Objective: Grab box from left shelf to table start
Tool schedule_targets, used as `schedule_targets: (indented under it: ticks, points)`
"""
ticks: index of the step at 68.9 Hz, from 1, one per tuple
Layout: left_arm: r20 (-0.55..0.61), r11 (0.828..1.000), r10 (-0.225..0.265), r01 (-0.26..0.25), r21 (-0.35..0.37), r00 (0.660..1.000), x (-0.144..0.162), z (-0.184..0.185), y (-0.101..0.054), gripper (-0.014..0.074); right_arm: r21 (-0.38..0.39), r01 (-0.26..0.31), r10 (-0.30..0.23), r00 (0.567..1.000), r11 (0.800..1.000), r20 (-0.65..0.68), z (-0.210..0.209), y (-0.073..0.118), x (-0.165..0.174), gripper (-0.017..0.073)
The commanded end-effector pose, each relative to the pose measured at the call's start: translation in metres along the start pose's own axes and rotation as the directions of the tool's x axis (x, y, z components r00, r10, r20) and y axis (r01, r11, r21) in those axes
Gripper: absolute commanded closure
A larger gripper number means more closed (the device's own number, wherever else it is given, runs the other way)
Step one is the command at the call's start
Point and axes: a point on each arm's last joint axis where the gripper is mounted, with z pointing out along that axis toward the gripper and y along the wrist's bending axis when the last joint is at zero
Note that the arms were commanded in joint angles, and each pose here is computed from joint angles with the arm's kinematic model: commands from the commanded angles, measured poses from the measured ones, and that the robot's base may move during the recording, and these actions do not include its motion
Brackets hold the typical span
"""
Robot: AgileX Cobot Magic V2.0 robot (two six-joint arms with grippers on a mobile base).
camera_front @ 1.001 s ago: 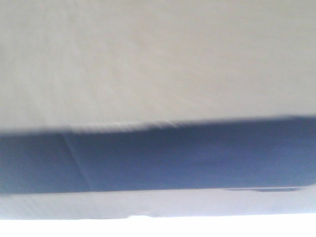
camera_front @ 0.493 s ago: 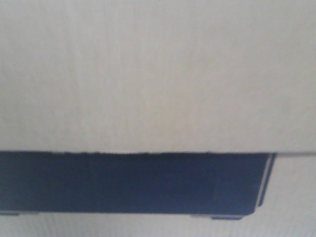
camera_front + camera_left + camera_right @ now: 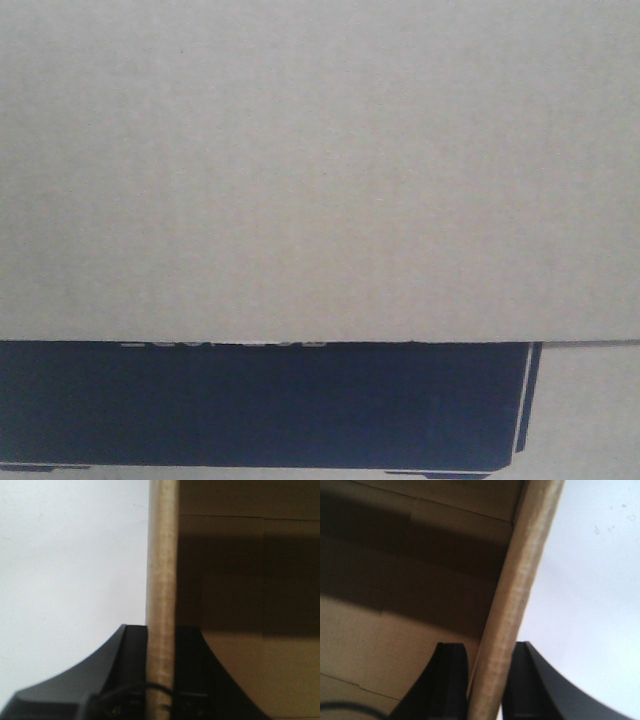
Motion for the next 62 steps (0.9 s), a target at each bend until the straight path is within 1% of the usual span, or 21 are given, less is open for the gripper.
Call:
schedule_targets:
  ticks: [1, 3, 9, 12, 14, 18, 19, 20, 21, 22, 23, 24, 27, 28, 29, 31, 35, 44, 50, 56, 62]
  points:
    - [0.129, 0.999, -0.029, 0.023, 0.048, 0.991, -0.013, -0.016, -0.005, 0.069, -0.063, -0.001, 0.009, 0.993, 0.998, 0.116, -0.021, 0.008, -0.009, 0.0321]
    - [0.127, 0.998, -0.03, 0.024, 0.05, 0.991, -0.013, -0.016, -0.005, 0.0688, -0.063, -0.001, 0.008, 0.993, 0.998, 0.115, -0.021, 0.008, -0.009, 0.0271]
    - [0.123, 0.998, -0.036, 0.029, 0.059, 0.992, -0.013, -0.015, -0.006, 0.0681, -0.054, 0.002, 0.004, 0.994, 0.999, 0.11, -0.021, 0.007, -0.009, 0.0055]
    - [0.123, 0.998, -0.035, 0.028, 0.059, 0.992, -0.013, -0.015, -0.006, 0.0653, -0.053, 0.002, 0.003, 0.994, 0.999, 0.106, -0.021, 0.007, -0.008, -0.0024]
    - [0.123, 0.998, -0.035, 0.028, 0.059, 0.992, -0.013, -0.015, -0.006, 0.0619, -0.052, 0.003, 0.002, 0.995, 0.999, 0.103, -0.021, 0.007, -0.008, -0.0084]
    - [0.123, 0.998, -0.036, 0.029, 0.061, 0.992, -0.013, -0.015, -0.006, 0.0521, -0.051, 0.003, 0.002, 0.995, 0.999, 0.101, -0.02, 0.007, -0.008, -0.0075]
    - [0.123, 0.998, -0.036, 0.029, 0.061, 0.992, -0.013, -0.015, -0.006, 0.0489, -0.052, 0.003, 0.002, 0.995, 0.999, 0.099, -0.02, 0.007, -0.008, -0.0071]
    - [0.123, 0.998, -0.036, 0.029, 0.061, 0.992, -0.013, -0.015, -0.006, 0.0436, -0.052, 0.003, 0.002, 0.995, 0.999, 0.099, -0.02, 0.007, -0.008, -0.0071]
    - [0.123, 0.998, -0.036, 0.029, 0.061, 0.992, -0.013, -0.015, -0.006, 0.0436, -0.052, 0.003, 0.002, 0.995, 0.999, 0.099, -0.02, 0.007, -0.008, -0.007]
    - [0.123, 0.998, -0.036, 0.029, 0.061, 0.992, -0.013, -0.015, -0.006, 0.0399, -0.052, 0.003, 0.002, 0.995, 0.999, 0.099, -0.02, 0.007, -0.008, -0.007]
    - [0.123, 0.998, -0.037, 0.029, 0.062, 0.992, -0.013, -0.015, -0.006, 0.0341, -0.052, 0.003, 0.002, 0.995, 0.999, 0.099, -0.02, 0.007, -0.008, -0.007]
    - [0.123, 0.998, -0.037, 0.029, 0.062, 0.992, -0.013, -0.015, -0.006, 0.0321, -0.052, 0.003, 0.002, 0.995, 0.999, 0.099, -0.02, 0.007, -0.008, -0.007]
    - [0.123, 0.998, -0.037, 0.03, 0.063, 0.992, -0.013, -0.015, -0.006, 0.0206, -0.052, 0.003, 0.002, 0.995, 0.999, 0.1, -0.021, 0.007, -0.007, -0.007]
    - [0.123, 0.998, -0.037, 0.03, 0.063, 0.992, -0.013, -0.015, -0.006, 0.0155, -0.051, 0.004, 0.001, 0.995, 0.999, 0.1, -0.021, 0.007, -0.007, -0.007]
    - [0.123, 0.998, -0.037, 0.03, 0.063, 0.992, -0.013, -0.015, -0.006, 0.0155, -0.051, 0.004, 0.001, 0.995, 0.999, 0.1, -0.021, 0.007, -0.007, -0.007]
    - [0.123, 0.998, -0.037, 0.03, 0.063, 0.992, -0.013, -0.015, -0.006, 0.0081, -0.049, 0.005, 0.0, 0.995, 0.999, 0.102, -0.022, 0.007, -0.007, -0.007]
    - [0.123, 0.998, -0.037, 0.03, 0.063, 0.992, -0.013, -0.015, -0.006, 0.0016, -0.047, 0.007, -0.002, 0.994, 0.999, 0.107, -0.024, 0.007, -0.007, -0.007]
    - [0.11, 0.997, -0.036, 0.029, 0.065, 0.993, -0.014, -0.022, -0.006, 0.0025, -0.034, 0.018, -0.013, 0.989, 0.999, 0.145, -0.035, 0.007, -0.007, -0.007]
    - [0.133, 0.997, -0.034, 0.025, 0.068, 0.991, -0.016, -0.034, -0.007, 0.0025, -0.02, 0.028, -0.024, 0.982, 0.999, 0.185, -0.047, 0.006, -0.007, -0.0066]
    - [0.208, 0.998, -0.011, -0.004, 0.069, 0.978, -0.016, -0.059, -0.007, 0.0026, -0.013, 0.037, -0.032, 0.968, 0.999, 0.248, -0.067, 0.007, -0.007, -0.0064]
    - [0.292, 0.997, -0.009, -0.013, 0.074, 0.956, -0.009, -0.087, -0.007, 0.0027, -0.011, 0.043, -0.038, 0.95, 0.999, 0.31, -0.088, 0.009, -0.002, -0.0064]
